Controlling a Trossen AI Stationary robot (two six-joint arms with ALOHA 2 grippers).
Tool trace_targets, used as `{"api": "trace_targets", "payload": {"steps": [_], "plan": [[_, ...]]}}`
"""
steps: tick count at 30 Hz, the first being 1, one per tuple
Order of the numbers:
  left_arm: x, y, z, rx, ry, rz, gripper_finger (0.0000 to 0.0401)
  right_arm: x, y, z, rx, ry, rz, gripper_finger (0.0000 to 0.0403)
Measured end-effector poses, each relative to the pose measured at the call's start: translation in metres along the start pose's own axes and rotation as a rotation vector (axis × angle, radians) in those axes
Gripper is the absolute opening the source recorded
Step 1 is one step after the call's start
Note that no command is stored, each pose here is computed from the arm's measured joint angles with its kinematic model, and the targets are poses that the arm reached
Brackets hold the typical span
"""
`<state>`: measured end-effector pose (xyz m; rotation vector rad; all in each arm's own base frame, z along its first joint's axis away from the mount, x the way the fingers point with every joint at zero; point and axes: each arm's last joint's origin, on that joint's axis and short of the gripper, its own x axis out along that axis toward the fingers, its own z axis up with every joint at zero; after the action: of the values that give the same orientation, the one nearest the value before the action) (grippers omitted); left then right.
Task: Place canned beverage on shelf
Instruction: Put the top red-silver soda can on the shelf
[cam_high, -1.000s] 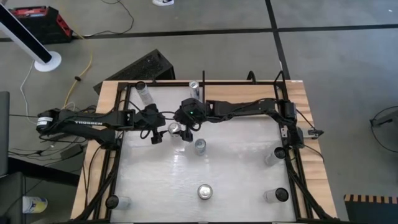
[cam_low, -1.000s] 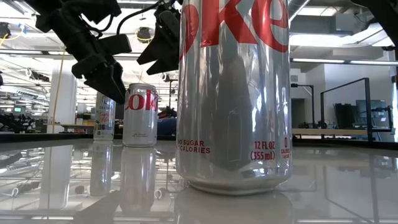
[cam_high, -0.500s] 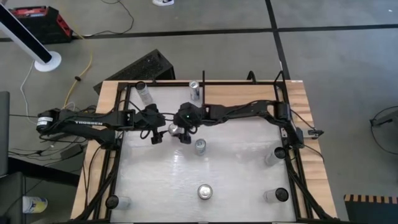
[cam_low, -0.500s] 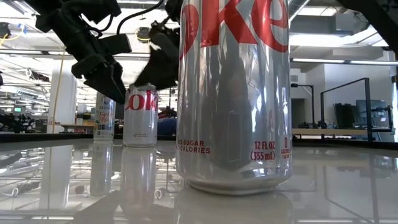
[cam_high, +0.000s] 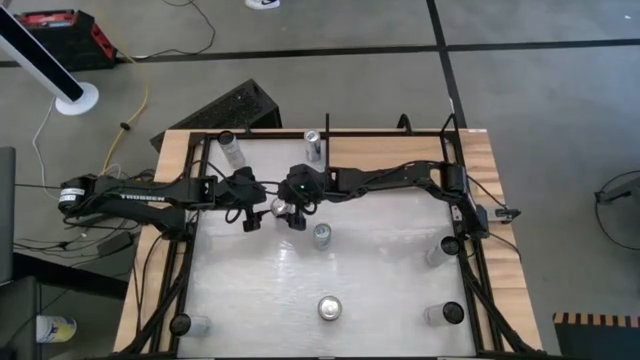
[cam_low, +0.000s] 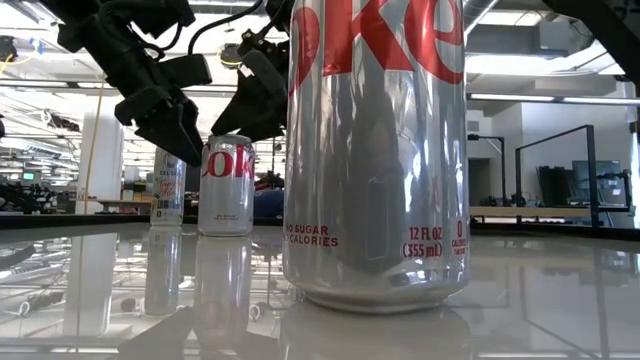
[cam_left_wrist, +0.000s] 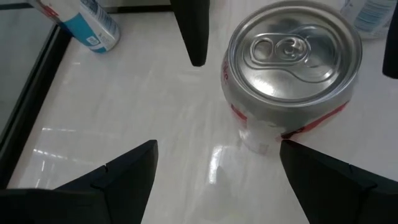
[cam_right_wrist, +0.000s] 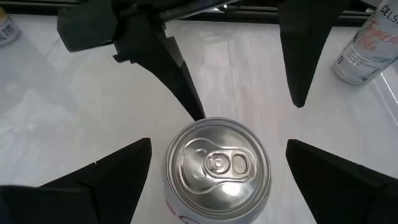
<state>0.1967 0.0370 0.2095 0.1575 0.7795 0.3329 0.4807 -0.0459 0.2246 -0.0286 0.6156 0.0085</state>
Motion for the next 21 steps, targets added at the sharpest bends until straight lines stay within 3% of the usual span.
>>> {"api": "trace_targets", "payload": {"steps": [21], "plan": [[0.0,-0.0002,-0.0003,-0.005,0.002,-0.005,0.0322,0.0002,0.0027,-0.0018,0.0,0.021,0.006,0.0393]]}}
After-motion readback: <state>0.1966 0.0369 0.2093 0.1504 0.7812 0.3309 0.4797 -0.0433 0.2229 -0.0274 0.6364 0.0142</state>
